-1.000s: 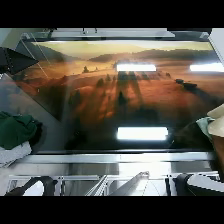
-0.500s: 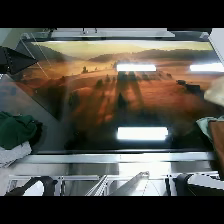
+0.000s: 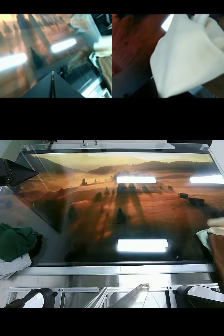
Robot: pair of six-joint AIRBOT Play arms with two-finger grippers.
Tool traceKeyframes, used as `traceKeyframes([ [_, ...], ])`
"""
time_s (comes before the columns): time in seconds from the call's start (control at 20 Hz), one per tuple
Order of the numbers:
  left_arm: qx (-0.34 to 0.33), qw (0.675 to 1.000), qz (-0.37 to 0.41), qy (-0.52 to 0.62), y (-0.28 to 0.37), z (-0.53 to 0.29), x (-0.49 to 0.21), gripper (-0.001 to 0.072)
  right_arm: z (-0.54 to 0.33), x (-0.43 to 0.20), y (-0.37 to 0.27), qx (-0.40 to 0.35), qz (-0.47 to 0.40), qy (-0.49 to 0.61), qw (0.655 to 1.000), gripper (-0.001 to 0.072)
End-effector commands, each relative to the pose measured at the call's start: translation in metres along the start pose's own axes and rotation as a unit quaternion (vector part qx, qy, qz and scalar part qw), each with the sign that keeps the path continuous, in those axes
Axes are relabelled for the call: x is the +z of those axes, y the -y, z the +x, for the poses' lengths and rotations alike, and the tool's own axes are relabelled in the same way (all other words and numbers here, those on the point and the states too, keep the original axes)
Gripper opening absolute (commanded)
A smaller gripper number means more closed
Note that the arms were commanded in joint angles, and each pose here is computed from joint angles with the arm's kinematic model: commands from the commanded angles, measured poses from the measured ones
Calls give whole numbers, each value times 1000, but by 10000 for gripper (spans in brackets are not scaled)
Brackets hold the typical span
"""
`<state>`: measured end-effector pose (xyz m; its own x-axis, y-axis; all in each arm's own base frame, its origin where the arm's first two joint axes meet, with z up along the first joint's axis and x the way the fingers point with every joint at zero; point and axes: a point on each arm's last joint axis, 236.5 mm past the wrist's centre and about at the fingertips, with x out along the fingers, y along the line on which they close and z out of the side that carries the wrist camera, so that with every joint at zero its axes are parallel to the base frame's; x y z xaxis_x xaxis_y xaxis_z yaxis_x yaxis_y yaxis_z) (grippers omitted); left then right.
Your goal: Fold the shirts.
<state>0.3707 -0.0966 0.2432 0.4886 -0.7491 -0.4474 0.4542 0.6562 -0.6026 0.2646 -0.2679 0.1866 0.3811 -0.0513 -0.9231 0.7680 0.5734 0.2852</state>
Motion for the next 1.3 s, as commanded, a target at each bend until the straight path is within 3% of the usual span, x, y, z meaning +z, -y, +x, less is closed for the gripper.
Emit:
traceKeyframes([
  [0.0,-6,1000,8,-12,6,6,-5,27,-13,-39,88,-138,72,-29,987,22],
  [0.15,-23,999,28,-27,21,17,-11,27,5,-83,118,-130,126,-82,980,23],
  [0.45,-41,997,50,-33,41,34,-13,27,28,-147,172,-186,205,-172,946,47],
  [0.5,-42,997,50,-34,42,34,-14,26,27,-150,175,-187,212,-173,944,295],
  [0.55,-42,997,50,-35,42,34,-14,27,24,-151,181,-195,218,-171,941,636],
  [0.6,-42,997,52,-34,41,34,-14,26,20,-153,187,-207,221,-169,938,706],
  [0.75,-42,997,54,-34,41,34,-14,27,10,-158,199,-237,228,-165,930,707],
  [0.85,-40,997,54,-30,41,34,-12,27,17,-152,188,-215,240,-159,933,706],
  [0.95,-35,998,53,-17,39,35,-5,27,35,-139,154,-148,235,-157,948,688],
  [1.0,-32,998,52,-7,37,35,-1,27,44,-133,132,-108,220,-161,956,433],
  [1.05,-28,998,52,1,36,35,3,27,53,-127,103,-59,199,-169,964,10],
  [1.25,-17,998,53,19,32,35,12,26,69,-123,-19,90,40,-180,979,22],
])
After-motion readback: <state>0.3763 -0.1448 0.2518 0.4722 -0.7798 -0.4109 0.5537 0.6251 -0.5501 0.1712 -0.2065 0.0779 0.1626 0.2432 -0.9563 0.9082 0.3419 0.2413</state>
